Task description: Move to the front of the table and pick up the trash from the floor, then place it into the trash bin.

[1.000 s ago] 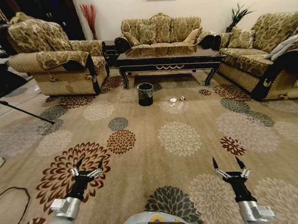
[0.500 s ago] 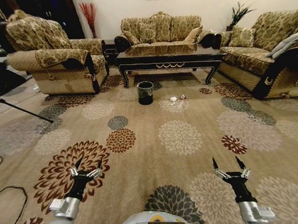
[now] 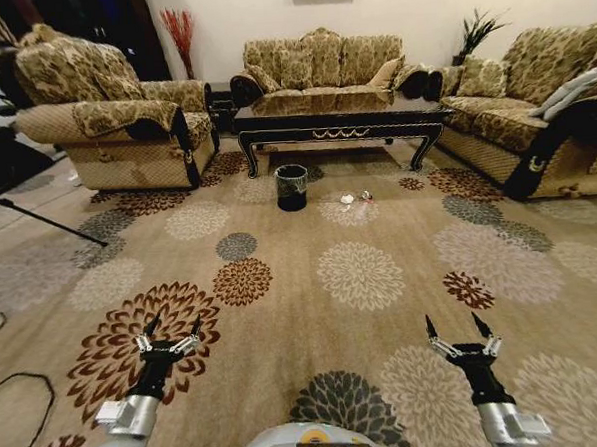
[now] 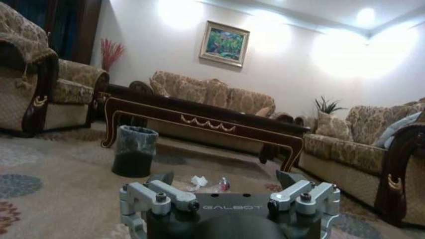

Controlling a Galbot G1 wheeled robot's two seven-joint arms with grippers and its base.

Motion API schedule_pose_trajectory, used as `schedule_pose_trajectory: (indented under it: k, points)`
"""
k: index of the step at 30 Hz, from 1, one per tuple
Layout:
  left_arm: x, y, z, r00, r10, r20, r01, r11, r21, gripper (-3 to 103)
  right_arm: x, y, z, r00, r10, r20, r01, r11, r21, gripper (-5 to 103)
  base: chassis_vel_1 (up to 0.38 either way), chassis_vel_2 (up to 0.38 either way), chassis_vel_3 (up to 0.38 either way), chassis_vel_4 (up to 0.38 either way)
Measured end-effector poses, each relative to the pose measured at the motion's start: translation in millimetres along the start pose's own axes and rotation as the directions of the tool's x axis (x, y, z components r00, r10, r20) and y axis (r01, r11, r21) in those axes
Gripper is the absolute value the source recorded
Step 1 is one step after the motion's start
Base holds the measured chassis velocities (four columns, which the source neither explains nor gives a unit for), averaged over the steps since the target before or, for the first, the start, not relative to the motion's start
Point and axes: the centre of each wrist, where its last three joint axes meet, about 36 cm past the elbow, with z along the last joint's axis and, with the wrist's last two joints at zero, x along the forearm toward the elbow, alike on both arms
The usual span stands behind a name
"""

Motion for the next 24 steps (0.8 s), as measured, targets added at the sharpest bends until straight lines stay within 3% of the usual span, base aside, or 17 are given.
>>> schedule_pose_trajectory:
  k: [8, 24]
  points:
    - [0.8, -0.3, 1.6, 1.0, 0.002, 0.0, -0.002, 1.0, -0.003, 100, 0.5, -1.2, 1.3, 1.0, 0.0, -0.002, 0.0, 1.0, 0.005, 100, -0.116, 0.089, 0.109, -0.095]
    - [-0.5, 1.9, 4.9, 1.0, -0.004, -0.002, 0.004, 1.0, -0.004, 100, -4.0, 3.5, 2.1, 1.0, -0.012, -0.004, 0.012, 1.0, 0.012, 100, -0.181, 0.208, 0.181, -0.2]
